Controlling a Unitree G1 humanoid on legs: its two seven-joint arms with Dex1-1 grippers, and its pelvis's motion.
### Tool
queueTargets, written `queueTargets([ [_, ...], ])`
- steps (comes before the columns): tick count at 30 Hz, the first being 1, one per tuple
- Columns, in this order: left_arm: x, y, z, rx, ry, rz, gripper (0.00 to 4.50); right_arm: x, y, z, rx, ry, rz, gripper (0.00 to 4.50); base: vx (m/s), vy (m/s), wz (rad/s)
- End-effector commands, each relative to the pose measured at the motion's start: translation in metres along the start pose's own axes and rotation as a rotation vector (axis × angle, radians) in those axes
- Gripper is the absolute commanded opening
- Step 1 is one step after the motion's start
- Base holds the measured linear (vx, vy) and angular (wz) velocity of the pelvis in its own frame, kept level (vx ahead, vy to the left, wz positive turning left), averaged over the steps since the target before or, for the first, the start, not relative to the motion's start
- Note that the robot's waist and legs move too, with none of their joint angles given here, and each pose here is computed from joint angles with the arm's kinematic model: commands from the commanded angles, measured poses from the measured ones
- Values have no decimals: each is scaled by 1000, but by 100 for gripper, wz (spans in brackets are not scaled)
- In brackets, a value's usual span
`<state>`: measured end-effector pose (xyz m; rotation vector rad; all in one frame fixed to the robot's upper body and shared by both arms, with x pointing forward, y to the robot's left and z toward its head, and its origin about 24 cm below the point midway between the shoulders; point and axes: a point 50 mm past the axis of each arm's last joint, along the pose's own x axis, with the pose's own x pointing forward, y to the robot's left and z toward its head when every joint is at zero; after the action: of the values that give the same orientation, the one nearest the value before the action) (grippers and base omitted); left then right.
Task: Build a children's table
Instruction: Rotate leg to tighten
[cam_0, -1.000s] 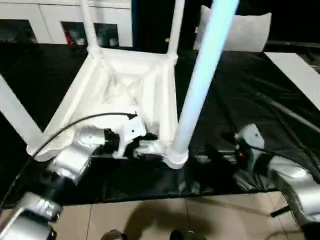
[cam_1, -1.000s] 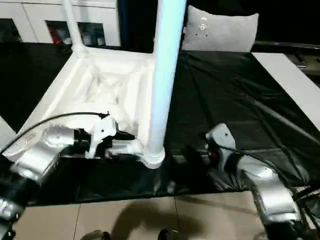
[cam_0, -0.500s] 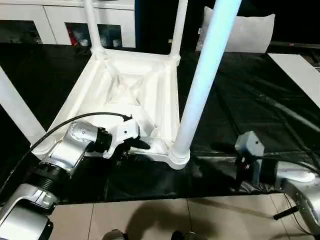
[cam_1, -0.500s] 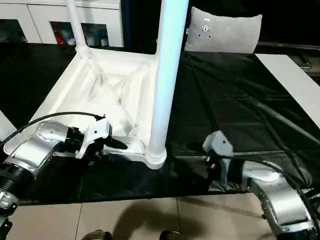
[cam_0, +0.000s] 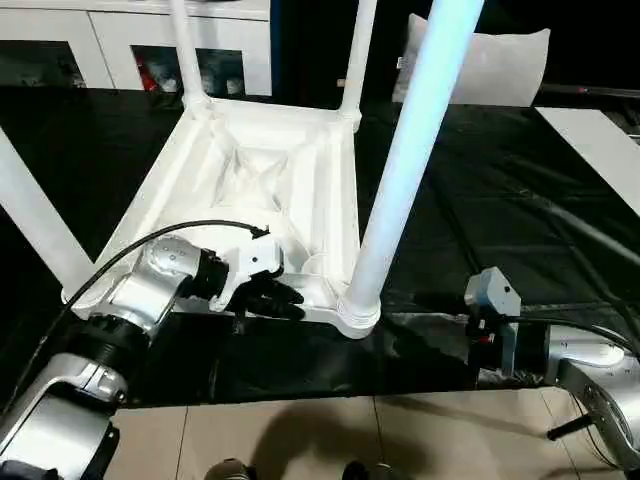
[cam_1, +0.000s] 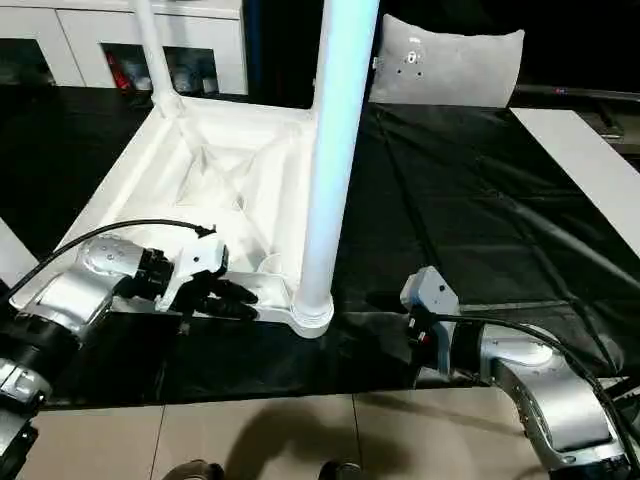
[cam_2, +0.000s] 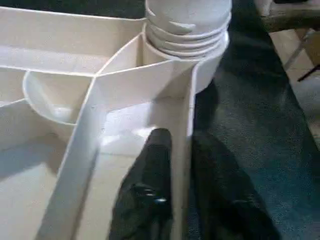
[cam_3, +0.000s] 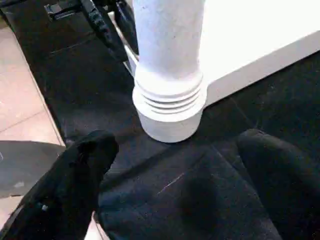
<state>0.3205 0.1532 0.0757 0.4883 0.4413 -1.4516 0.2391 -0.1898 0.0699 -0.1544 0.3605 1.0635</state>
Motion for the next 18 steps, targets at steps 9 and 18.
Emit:
queueTargets([
  [9, 1, 2, -1, 45, 62, -23, 4, -1, 1, 8, -31, -6, 12, 450, 0, 0, 0],
  [18, 6, -10, 4, 142, 70, -138, 1, 19, -7, 24, -43, -100, 78, 433, 0, 0, 0],
])
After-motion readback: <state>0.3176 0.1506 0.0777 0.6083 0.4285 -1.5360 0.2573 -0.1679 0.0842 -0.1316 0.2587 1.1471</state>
